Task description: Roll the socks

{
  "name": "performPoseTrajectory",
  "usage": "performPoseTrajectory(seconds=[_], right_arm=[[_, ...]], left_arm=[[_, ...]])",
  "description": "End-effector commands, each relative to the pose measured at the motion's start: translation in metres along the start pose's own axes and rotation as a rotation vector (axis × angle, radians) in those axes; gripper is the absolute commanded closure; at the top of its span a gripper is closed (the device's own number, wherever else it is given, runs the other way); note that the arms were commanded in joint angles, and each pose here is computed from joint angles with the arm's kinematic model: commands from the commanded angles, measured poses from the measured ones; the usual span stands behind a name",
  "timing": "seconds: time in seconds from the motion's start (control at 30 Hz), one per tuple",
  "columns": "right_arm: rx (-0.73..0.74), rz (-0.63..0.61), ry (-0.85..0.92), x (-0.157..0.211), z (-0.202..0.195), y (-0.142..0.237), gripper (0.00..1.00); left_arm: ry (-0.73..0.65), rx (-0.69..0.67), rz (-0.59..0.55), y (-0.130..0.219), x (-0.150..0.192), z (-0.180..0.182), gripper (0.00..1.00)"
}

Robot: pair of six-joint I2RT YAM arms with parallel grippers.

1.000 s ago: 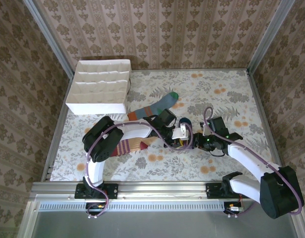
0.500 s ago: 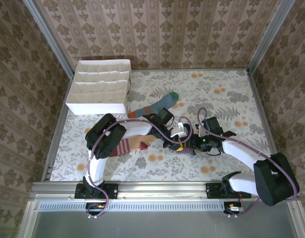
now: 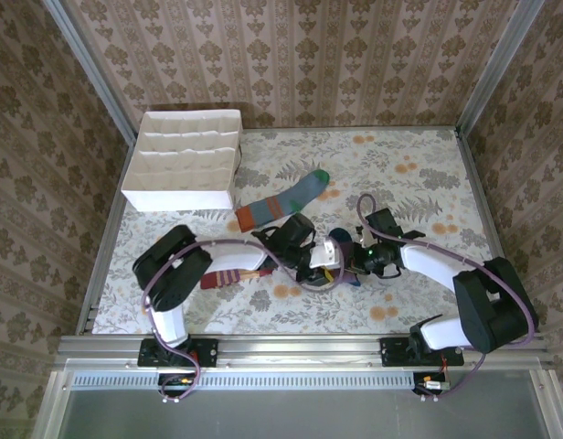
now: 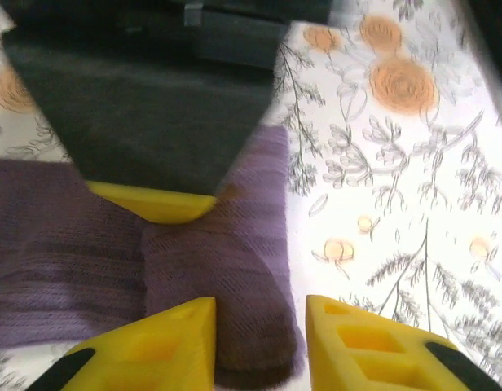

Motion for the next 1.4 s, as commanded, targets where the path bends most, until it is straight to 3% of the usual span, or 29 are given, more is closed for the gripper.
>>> performPoseTrajectory(seconds=[0.0,0.07,0.2,0.4,0.5,0.63,0.7,0.77,0.87,0.97,1.13,1.37], right_arm=[[0.139,0.124,-0.068,0.019,-0.022,-0.012,1.0],[0.151,0.138,-0.076,0.018,-0.023,-0.014,1.0],[0.165,0.154,-0.078,0.017,-0.023,-0.015,1.0],[0.155,0.161,-0.077,0.017,-0.022,-0.015,1.0],[0.127,0.158,-0.068,0.016,-0.019,-0.015,1.0],[0.086,0.138,-0.05,0.016,-0.015,-0.012,1.0],[0.066,0.123,-0.041,0.015,-0.012,-0.009,0.95],[0.051,0.1,-0.035,0.015,-0.01,-0.004,0.83],[0.027,0.048,-0.021,0.015,-0.006,0.006,0.62],[0.015,-0.01,-0.002,0.017,-0.004,0.017,0.54],[-0.028,-0.101,0.024,0.025,-0.003,0.032,0.53],[-0.053,-0.11,0.015,0.035,-0.008,0.029,0.52]], left_arm=[[-0.274,-0.216,-0.022,0.009,-0.011,-0.007,0.71],[-0.392,-0.297,-0.008,0.008,-0.011,-0.017,0.66],[-0.492,-0.369,0.033,-0.002,-0.008,-0.023,0.61],[-0.491,-0.357,0.127,-0.028,0.003,-0.021,0.6],[-0.452,-0.367,0.165,-0.034,0.007,-0.017,0.65],[-0.358,-0.3,0.21,-0.037,0.011,-0.014,0.82],[-0.276,-0.221,0.204,-0.033,0.011,-0.011,0.94],[-0.173,-0.139,0.187,-0.028,0.01,-0.006,1.0],[-0.05,-0.027,0.16,-0.022,0.009,0.001,1.0],[0.059,0.092,0.145,-0.02,0.009,0.005,1.0],[0.228,0.264,0.129,-0.023,0.008,0.014,1.0],[0.353,0.349,0.151,-0.033,0.009,0.026,1.0]])
Point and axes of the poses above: each hand's point on the last joint's axis, 136 mm out from that joint toward the fingers, its own y axis back along the fingers, its own z axis along the line the jaws close on, x = y × z, the point moved 9 cm from there along y, back along the fingers, and after that the axes turned 2 degrees about y, right-handed, at the moved point
